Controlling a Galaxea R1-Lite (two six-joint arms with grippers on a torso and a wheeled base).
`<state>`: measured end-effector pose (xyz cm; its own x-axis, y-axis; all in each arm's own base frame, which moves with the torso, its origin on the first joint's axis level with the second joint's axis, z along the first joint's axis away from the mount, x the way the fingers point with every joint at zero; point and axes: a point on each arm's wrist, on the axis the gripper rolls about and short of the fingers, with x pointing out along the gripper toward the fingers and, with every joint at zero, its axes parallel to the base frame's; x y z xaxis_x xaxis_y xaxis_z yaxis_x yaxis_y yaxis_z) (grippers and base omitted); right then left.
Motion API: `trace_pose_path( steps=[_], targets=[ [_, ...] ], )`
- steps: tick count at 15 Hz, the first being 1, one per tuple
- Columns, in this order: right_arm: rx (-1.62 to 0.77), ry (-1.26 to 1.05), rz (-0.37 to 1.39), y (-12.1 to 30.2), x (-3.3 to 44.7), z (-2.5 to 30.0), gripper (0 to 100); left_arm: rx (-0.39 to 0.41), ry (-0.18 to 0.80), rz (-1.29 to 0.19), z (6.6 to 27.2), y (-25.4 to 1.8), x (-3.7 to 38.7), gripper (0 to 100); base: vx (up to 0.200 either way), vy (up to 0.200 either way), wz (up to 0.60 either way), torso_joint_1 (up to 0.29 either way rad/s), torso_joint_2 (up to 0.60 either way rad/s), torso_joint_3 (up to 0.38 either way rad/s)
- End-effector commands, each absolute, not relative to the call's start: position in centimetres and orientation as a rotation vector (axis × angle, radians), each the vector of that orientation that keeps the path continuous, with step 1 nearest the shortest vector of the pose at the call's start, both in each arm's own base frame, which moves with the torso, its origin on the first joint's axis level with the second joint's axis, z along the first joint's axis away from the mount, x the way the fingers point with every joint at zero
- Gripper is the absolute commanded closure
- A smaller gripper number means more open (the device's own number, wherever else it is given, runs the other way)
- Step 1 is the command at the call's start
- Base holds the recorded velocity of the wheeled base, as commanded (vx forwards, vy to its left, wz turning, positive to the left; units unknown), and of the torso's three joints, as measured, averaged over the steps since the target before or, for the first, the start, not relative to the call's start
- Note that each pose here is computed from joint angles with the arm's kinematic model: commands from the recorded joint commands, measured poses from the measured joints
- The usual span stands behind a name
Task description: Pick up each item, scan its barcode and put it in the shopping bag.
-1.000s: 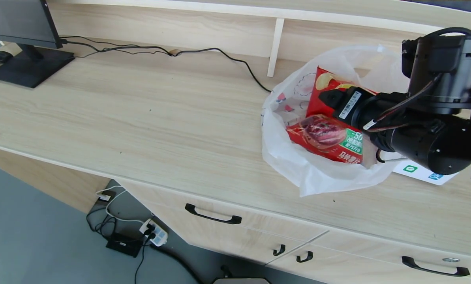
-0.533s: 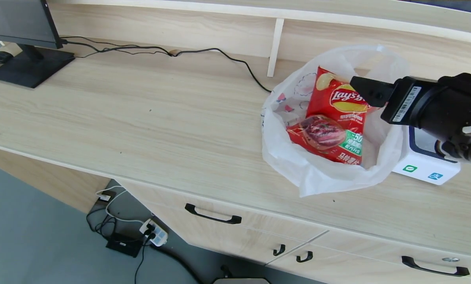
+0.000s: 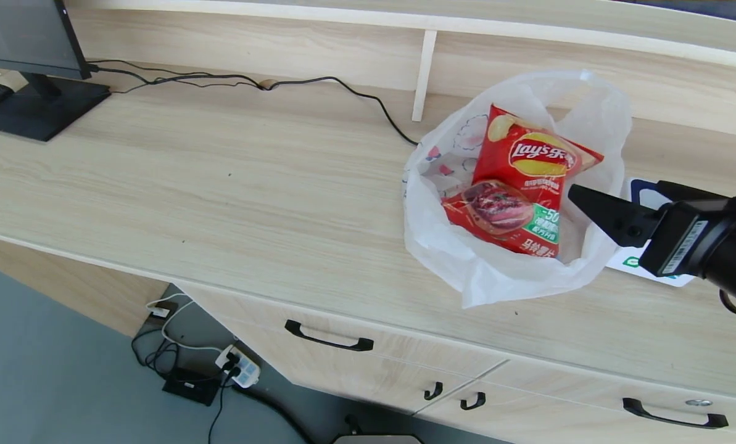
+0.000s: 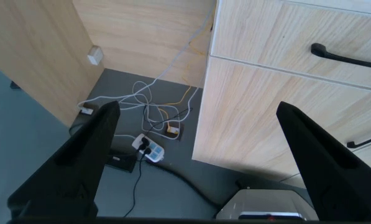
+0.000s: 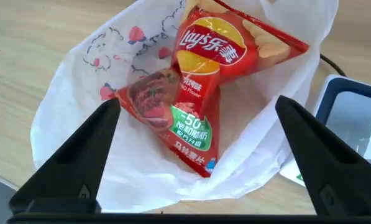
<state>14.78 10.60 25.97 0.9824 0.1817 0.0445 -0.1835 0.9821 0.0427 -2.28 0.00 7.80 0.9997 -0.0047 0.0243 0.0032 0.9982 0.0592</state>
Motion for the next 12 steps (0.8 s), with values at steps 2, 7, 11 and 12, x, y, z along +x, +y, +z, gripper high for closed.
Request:
trace_pose_path(
  steps=[2, 7, 11, 12],
  targets=[
    [0.052, -0.048, 0.183, 10.3, 14.4, 26.0, 0, 0.055, -0.023, -0.004, 7.8, 0.0, -2.3, 0, 0.000, 0.000, -0.60, 0.002, 0.00, 0.009],
    [0.043, -0.048, 0.189, 10.3, 14.4, 26.0, 0, 0.032, -0.023, -0.004, 7.8, 0.0, -2.3, 0, 0.000, 0.000, -0.48, 0.004, 0.00, 0.001],
    [-0.016, -0.033, 0.262, 9.9, 13.7, 24.9, 0, 0.032, -0.023, -0.004, 7.8, 0.0, -2.3, 0, 0.000, 0.000, 0.00, 0.000, 0.00, 0.000],
    [-0.027, -0.028, 0.266, 9.8, 13.4, 24.6, 0, 0.032, -0.023, -0.004, 7.8, 0.0, -2.3, 0, 0.000, 0.000, 0.00, 0.000, 0.00, 0.000]
  ],
)
